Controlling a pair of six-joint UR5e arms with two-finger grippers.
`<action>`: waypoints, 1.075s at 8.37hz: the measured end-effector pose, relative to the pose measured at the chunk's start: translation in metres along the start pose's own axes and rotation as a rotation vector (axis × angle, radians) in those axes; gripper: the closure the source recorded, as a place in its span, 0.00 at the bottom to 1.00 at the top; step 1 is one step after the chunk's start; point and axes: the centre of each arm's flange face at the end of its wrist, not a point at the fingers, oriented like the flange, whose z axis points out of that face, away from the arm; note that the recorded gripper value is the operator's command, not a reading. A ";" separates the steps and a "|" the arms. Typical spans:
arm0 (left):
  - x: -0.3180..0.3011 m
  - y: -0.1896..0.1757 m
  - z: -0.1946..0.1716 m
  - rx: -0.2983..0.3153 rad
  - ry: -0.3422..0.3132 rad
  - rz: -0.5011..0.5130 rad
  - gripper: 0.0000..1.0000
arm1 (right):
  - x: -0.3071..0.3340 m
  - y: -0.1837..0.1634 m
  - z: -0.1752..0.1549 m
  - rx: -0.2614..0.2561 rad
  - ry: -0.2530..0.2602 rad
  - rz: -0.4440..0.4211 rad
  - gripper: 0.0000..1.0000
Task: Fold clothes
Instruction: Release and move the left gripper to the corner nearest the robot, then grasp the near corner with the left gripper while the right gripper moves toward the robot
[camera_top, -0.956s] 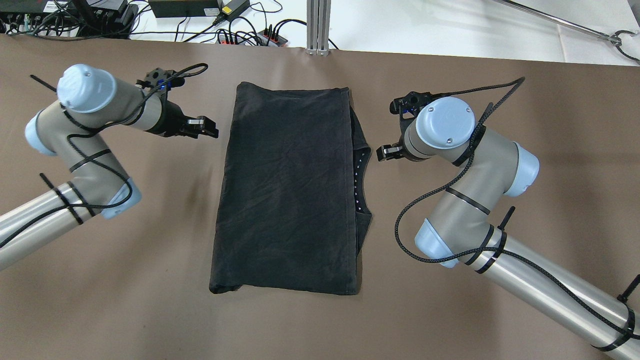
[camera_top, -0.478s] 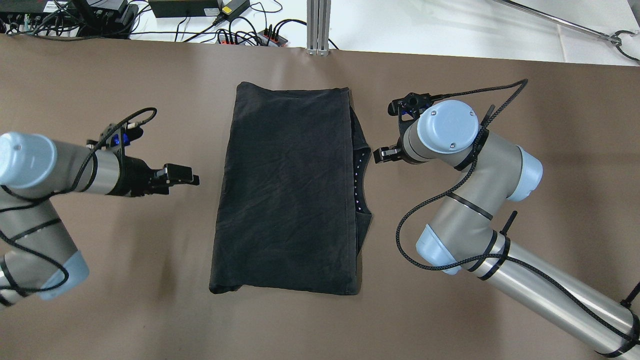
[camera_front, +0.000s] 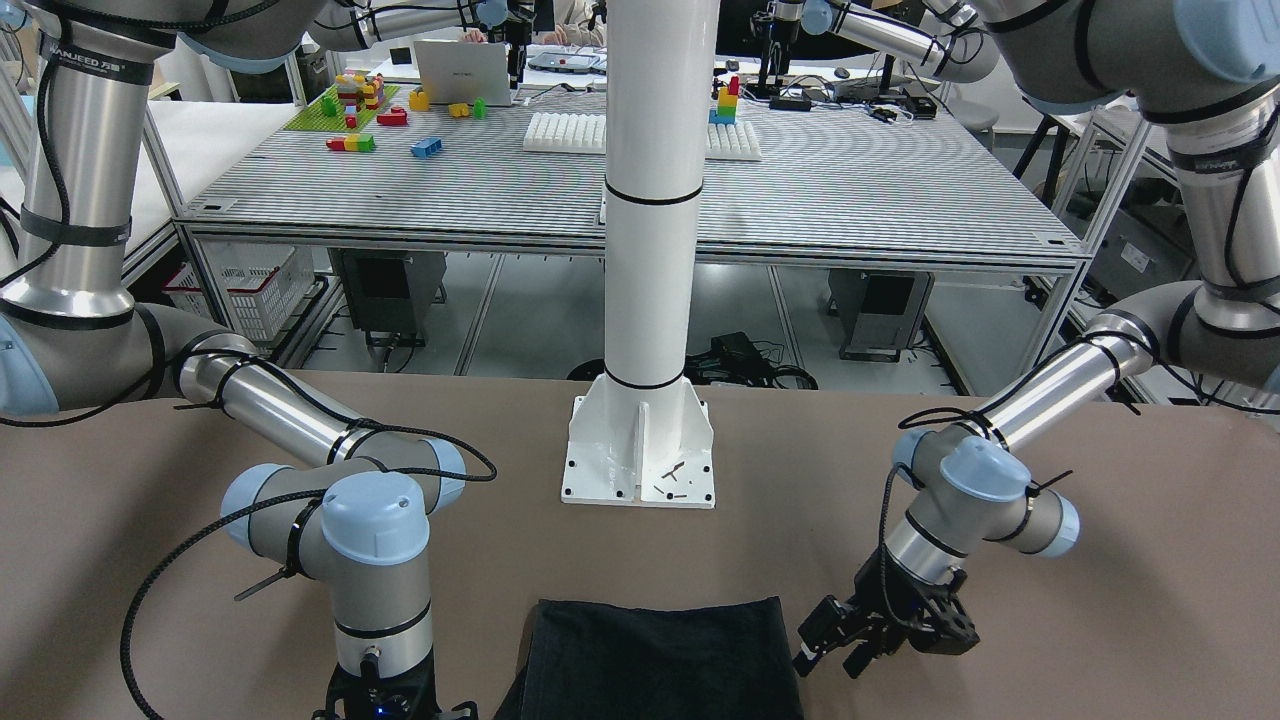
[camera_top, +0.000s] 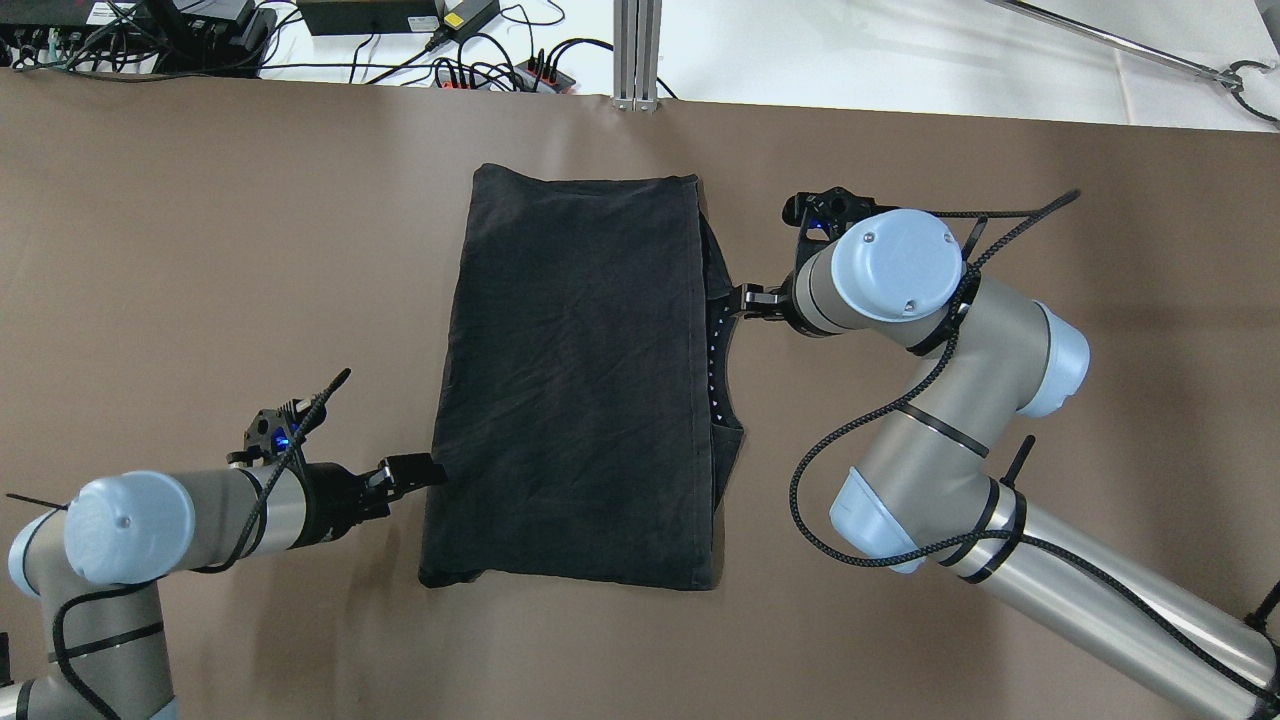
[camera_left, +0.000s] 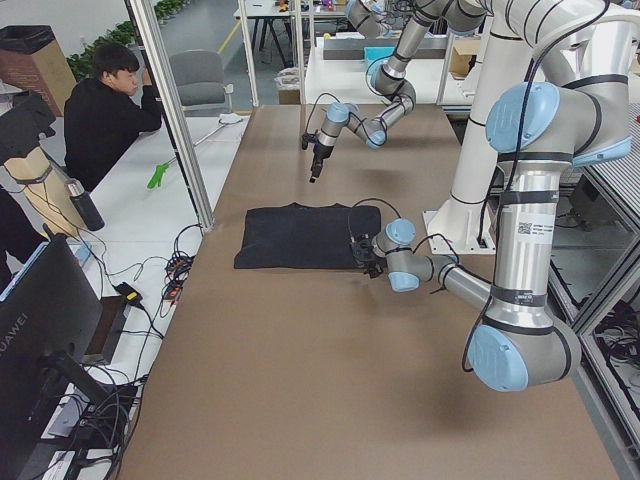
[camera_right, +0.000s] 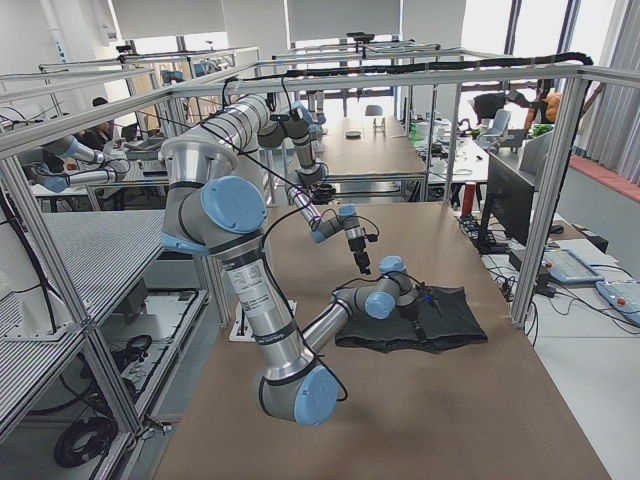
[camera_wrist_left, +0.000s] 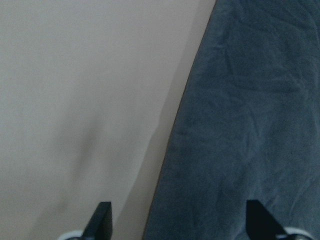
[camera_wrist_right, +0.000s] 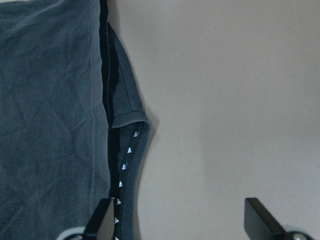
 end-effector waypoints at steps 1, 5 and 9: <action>-0.003 0.016 0.005 0.014 0.002 -0.036 0.06 | -0.005 0.007 -0.011 0.002 -0.024 0.105 0.09; -0.004 0.050 0.008 0.006 0.009 -0.112 0.06 | -0.012 0.017 -0.049 0.019 -0.195 0.567 0.10; -0.006 0.082 0.013 0.005 0.017 -0.155 0.14 | 0.002 0.024 -0.051 -0.004 -0.326 0.848 0.10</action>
